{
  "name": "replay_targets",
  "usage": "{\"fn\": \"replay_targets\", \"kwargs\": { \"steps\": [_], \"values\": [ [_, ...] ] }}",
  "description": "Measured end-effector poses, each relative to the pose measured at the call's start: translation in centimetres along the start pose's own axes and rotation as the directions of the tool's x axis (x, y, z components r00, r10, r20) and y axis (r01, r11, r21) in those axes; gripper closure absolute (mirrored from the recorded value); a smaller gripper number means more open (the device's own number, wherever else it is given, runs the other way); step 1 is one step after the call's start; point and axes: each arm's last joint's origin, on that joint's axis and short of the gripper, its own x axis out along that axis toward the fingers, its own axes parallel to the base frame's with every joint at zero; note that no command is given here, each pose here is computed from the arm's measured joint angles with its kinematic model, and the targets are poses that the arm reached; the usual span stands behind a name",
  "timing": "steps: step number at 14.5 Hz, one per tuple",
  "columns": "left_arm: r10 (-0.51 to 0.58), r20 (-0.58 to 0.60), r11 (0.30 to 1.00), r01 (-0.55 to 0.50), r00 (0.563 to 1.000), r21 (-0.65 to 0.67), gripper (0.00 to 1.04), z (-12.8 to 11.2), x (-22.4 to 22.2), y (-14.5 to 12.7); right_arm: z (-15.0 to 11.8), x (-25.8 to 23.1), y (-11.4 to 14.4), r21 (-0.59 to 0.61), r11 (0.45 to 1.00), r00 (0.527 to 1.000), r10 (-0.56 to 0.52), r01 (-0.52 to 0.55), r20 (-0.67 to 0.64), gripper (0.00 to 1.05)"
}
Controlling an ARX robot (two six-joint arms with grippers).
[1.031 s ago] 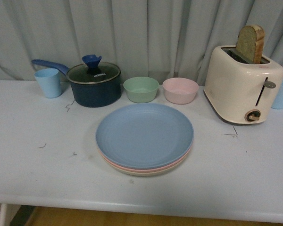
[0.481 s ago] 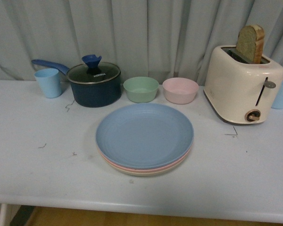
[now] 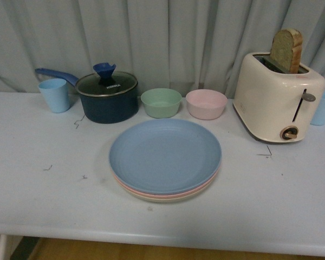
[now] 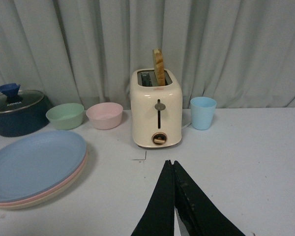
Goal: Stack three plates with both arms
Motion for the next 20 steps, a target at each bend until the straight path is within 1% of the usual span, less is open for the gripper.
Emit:
{"fn": "replay_targets", "kwargs": {
  "steps": [2,3,4,6,9,10,11,20],
  "values": [
    [0.000,0.000,1.000,0.000,1.000,0.000,0.07,0.00,0.00,0.00,0.00,0.00,0.00,-0.001,1.000,1.000,0.000,0.000,0.000,1.02],
    [0.000,0.000,1.000,0.000,1.000,0.000,0.07,0.00,0.00,0.00,0.00,0.00,0.00,0.000,1.000,1.000,0.000,0.000,0.000,0.92],
    [0.000,0.000,1.000,0.000,1.000,0.000,0.07,0.00,0.00,0.00,0.00,0.00,0.00,0.000,1.000,1.000,0.000,0.000,0.000,0.85],
    [0.000,0.000,1.000,0.000,1.000,0.000,0.07,0.00,0.00,0.00,0.00,0.00,0.00,0.000,1.000,1.000,0.000,0.000,0.000,0.59],
    [0.000,0.000,1.000,0.000,1.000,0.000,0.07,0.00,0.00,0.00,0.00,0.00,0.00,0.000,1.000,1.000,0.000,0.000,0.000,0.25],
    [0.000,0.000,1.000,0.000,1.000,0.000,0.07,0.00,0.00,0.00,0.00,0.00,0.00,0.000,1.000,1.000,0.000,0.000,0.000,0.04],
    [0.000,0.000,1.000,0.000,1.000,0.000,0.07,0.00,0.00,0.00,0.00,0.00,0.00,0.000,1.000,1.000,0.000,0.000,0.000,0.06],
    [0.000,0.000,1.000,0.000,1.000,0.000,0.07,0.00,0.00,0.00,0.00,0.00,0.00,0.000,1.000,1.000,0.000,0.000,0.000,0.06]
  ]
}}
